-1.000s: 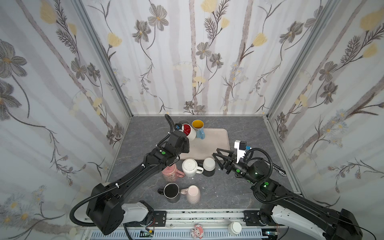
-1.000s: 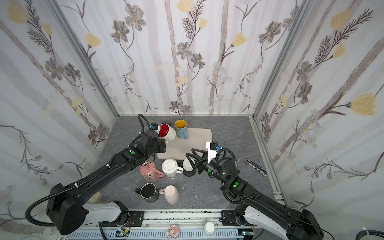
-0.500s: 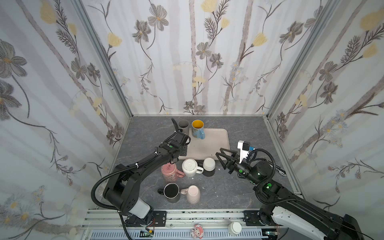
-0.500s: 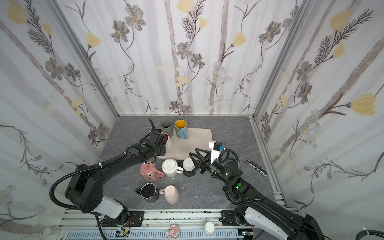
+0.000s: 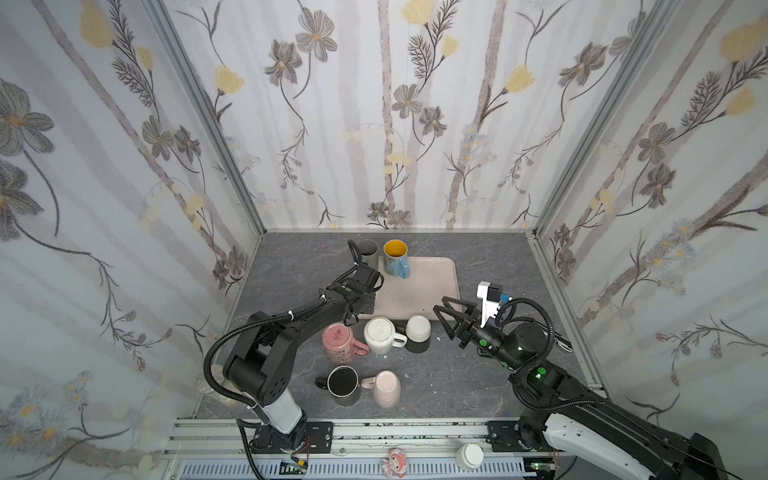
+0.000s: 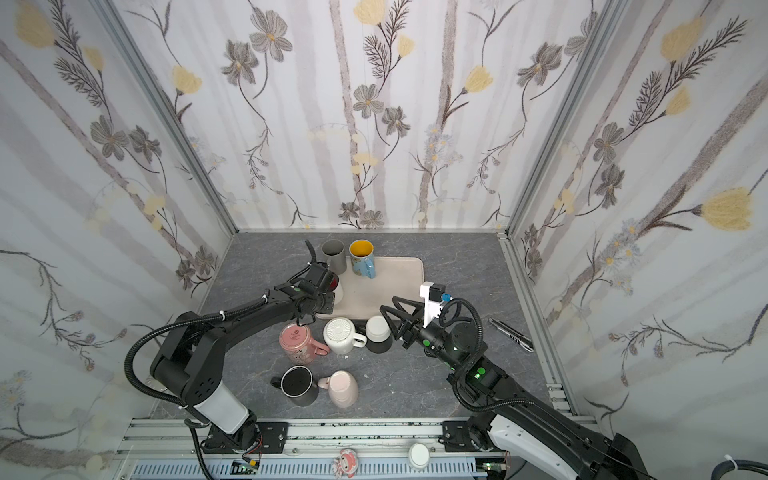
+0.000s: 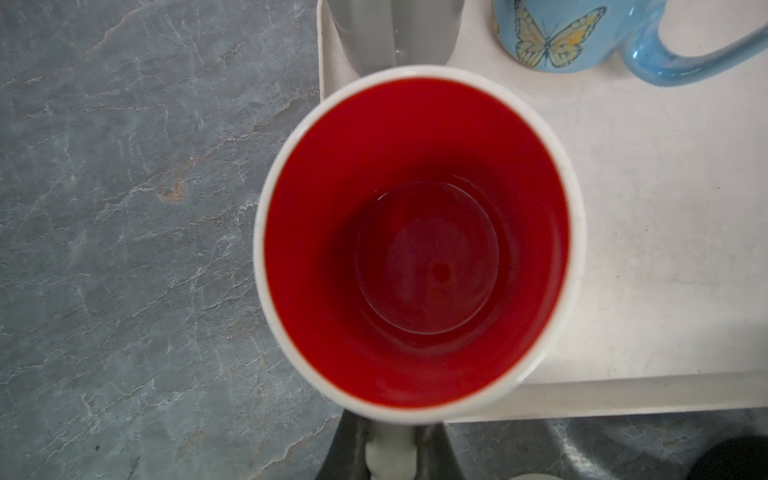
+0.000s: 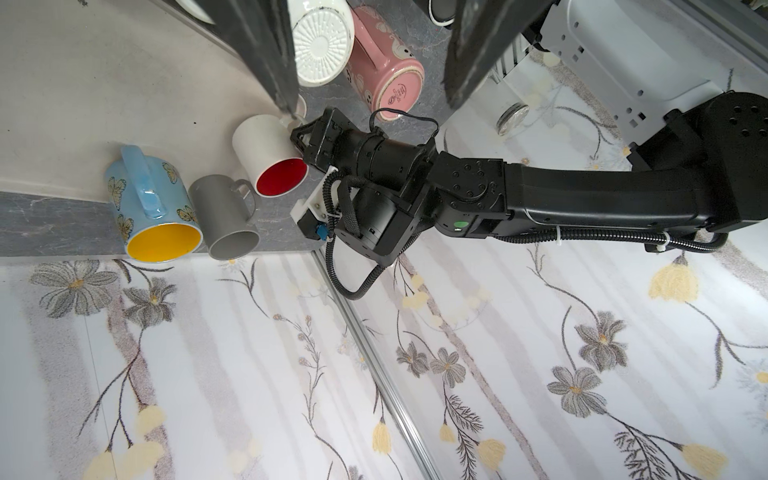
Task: Turn the mug right side up
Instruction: 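Carry the white red-lined mug over the tray with the left gripper while the right withdraws, then lower the white mug upright onto the tray and open the left gripper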
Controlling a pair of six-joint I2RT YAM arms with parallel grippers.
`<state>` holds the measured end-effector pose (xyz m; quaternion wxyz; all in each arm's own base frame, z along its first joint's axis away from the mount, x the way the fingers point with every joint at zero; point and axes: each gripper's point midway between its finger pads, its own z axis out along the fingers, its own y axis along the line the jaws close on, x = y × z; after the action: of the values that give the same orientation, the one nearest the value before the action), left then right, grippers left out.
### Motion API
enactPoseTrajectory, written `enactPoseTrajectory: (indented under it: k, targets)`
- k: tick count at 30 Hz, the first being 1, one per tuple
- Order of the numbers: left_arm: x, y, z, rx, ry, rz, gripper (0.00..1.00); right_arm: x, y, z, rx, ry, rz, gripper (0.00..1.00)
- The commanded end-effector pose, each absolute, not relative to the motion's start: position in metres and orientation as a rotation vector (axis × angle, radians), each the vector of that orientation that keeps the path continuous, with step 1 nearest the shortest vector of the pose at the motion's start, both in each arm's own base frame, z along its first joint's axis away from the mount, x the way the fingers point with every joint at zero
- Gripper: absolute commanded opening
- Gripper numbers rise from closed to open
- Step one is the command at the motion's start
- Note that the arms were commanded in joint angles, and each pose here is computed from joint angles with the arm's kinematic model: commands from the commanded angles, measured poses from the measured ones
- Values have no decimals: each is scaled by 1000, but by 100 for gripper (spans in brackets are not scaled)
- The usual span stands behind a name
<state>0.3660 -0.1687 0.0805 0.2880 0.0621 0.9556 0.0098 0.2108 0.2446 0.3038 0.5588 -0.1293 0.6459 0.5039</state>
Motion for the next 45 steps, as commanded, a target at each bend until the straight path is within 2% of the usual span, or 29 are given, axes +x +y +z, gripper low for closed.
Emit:
enactPoseTrajectory:
  k: [1, 22, 27, 33, 38, 45]
  targets:
    - [378, -169, 89, 141, 2497, 37, 0, 212, 243, 310, -299, 1498, 1183, 56]
    - [366, -163, 72, 143, 2552, 58, 1, 212, 241, 309, -289, 1496, 1180, 58]
    - [363, -166, 76, 130, 2548, 15, 26, 213, 239, 308, -279, 1499, 1171, 63]
    - [363, -171, 96, 111, 2506, -43, 38, 215, 239, 304, -274, 1513, 1165, 68]
    - [363, -178, 139, 65, 2402, -160, 47, 216, 238, 300, -266, 1529, 1155, 71]
    - [348, -194, 215, 25, 2185, -461, 73, 223, 241, 277, -277, 1620, 1102, 73]
